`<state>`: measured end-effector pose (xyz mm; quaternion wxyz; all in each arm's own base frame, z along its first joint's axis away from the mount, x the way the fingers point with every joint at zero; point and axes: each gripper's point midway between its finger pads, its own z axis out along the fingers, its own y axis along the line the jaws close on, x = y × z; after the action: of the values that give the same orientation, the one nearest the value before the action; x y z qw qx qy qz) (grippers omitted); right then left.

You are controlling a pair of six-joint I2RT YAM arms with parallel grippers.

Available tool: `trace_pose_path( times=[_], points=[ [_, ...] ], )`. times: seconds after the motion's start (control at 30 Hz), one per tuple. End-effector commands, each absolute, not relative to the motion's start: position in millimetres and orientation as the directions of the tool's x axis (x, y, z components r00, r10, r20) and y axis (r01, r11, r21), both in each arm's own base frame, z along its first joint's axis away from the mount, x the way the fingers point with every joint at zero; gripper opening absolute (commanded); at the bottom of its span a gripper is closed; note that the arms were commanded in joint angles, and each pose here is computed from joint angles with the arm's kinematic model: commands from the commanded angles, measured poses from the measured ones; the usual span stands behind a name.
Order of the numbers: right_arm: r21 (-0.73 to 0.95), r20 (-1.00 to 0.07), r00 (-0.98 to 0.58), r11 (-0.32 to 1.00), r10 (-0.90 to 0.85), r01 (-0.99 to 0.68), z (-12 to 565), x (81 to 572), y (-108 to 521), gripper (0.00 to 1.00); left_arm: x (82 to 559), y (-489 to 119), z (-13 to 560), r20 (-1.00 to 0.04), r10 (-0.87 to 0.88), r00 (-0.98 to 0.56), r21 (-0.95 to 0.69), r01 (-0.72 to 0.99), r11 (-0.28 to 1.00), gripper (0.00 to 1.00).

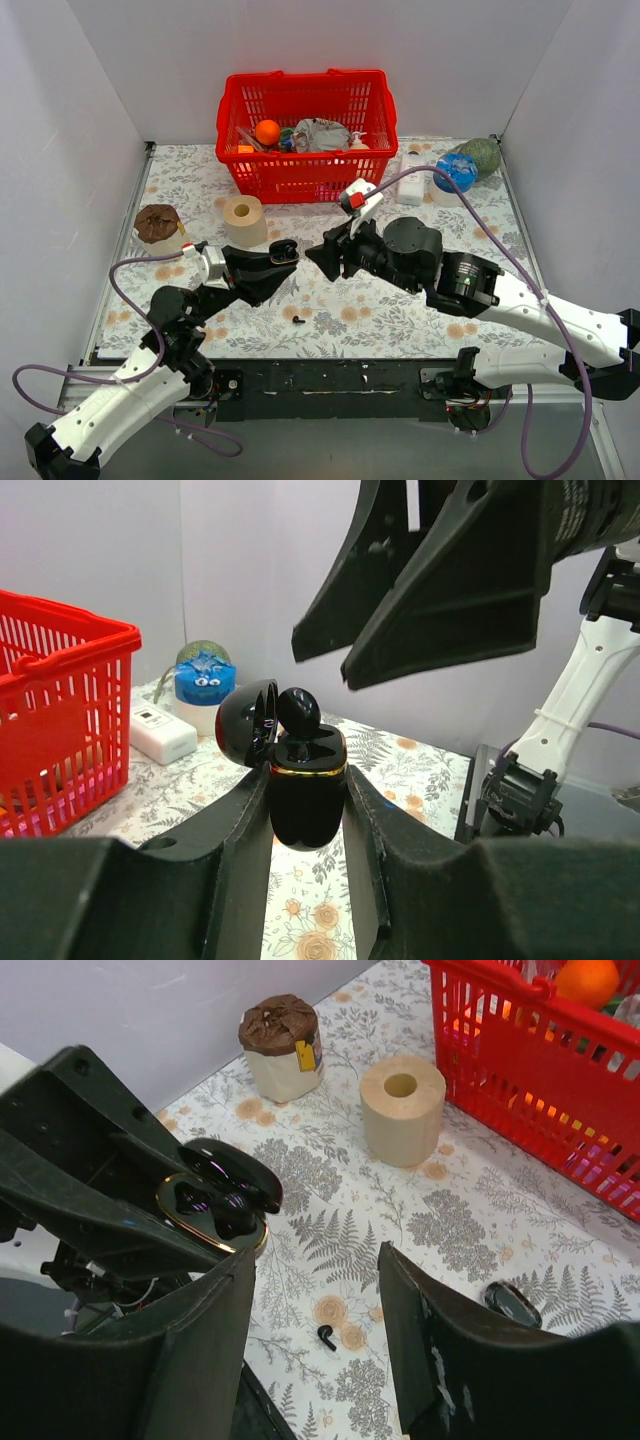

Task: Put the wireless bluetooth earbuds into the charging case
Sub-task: Adjust the earbud at the center of the board.

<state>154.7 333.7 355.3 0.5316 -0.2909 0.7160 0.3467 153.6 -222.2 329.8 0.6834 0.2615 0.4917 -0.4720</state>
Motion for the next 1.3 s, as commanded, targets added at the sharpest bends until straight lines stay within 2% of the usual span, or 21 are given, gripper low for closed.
trace_pose_path(
  times=[0.0,0.27,0.43,0.5,0.53,0.57,0.63,0.67,0.7,0.97,1.27],
  points=[
    [0.169,-0.982,-0.187,0.576,0.028,-0.8,401.3,156.3,329.6,0.61,146.5,-219.6,358.2,-0.893,-0.437,0.108,-0.083,0.915,0.395,0.0],
    [0.168,-0.985,-0.144,0.635,0.091,-0.754,396.8,160.0,292.3,0.61,149.0,-208.4,360.4,-0.886,-0.453,0.097,-0.128,0.889,0.441,0.0],
    [0.183,-0.982,-0.169,0.668,0.087,-0.721,343.5,160.9,276.6,0.58,144.6,-197.2,360.2,-0.873,-0.475,0.108,-0.144,0.874,0.463,0.0],
    [0.192,-0.977,-0.203,0.666,0.063,-0.721,323.6,158.0,276.5,0.51,141.5,-192.6,360.7,-0.866,-0.486,0.114,-0.148,0.871,0.468,0.0],
    [0.175,-0.97,-0.243,0.678,-0.005,-0.714,294.6,157.0,277.3,0.49,142.0,-191.7,357.6,-0.865,-0.489,0.107,-0.158,0.868,0.47,0.0],
    [0.169,-0.956,-0.286,0.683,-0.061,-0.711,270.2,156.8,284.7,0.38,140.8,-190.3,357.8,-0.862,-0.496,0.108,-0.161,0.868,0.47,0.0],
    [0.157,-0.925,-0.342,0.654,-0.165,-0.74,228.9,148.3,296.5,0.21,139.4,-188.2,358.3,-0.857,-0.502,0.115,-0.16,0.867,0.472,0.0],
    [0.148,-0.9,-0.376,0.656,-0.221,-0.74,203.0,147.7,305.1,0.08,139.0,-187.8,358.5,-0.858,-0.499,0.122,-0.152,0.867,0.474,0.0],
    [0.156,-0.887,-0.395,0.65,-0.24,-0.744,189.6,146.1,310.6,0.02,139.5,-187.6,358.2,-0.861,-0.494,0.125,-0.149,0.865,0.479,0.0],
    [0.119,-0.801,-0.437,0.607,-0.41,-0.786,99.1,156.1,362.3,0.01,142.7,-187.6,360.0,-0.883,-0.44,0.163,-0.097,0.854,0.511,0.0],
    [0.185,-0.763,-0.493,0.59,-0.417,-0.786,61.6,175.0,386.8,0.01,138.7,-187.6,355.9,-0.882,-0.441,0.163,-0.091,0.861,0.5,0.0]
  ],
)
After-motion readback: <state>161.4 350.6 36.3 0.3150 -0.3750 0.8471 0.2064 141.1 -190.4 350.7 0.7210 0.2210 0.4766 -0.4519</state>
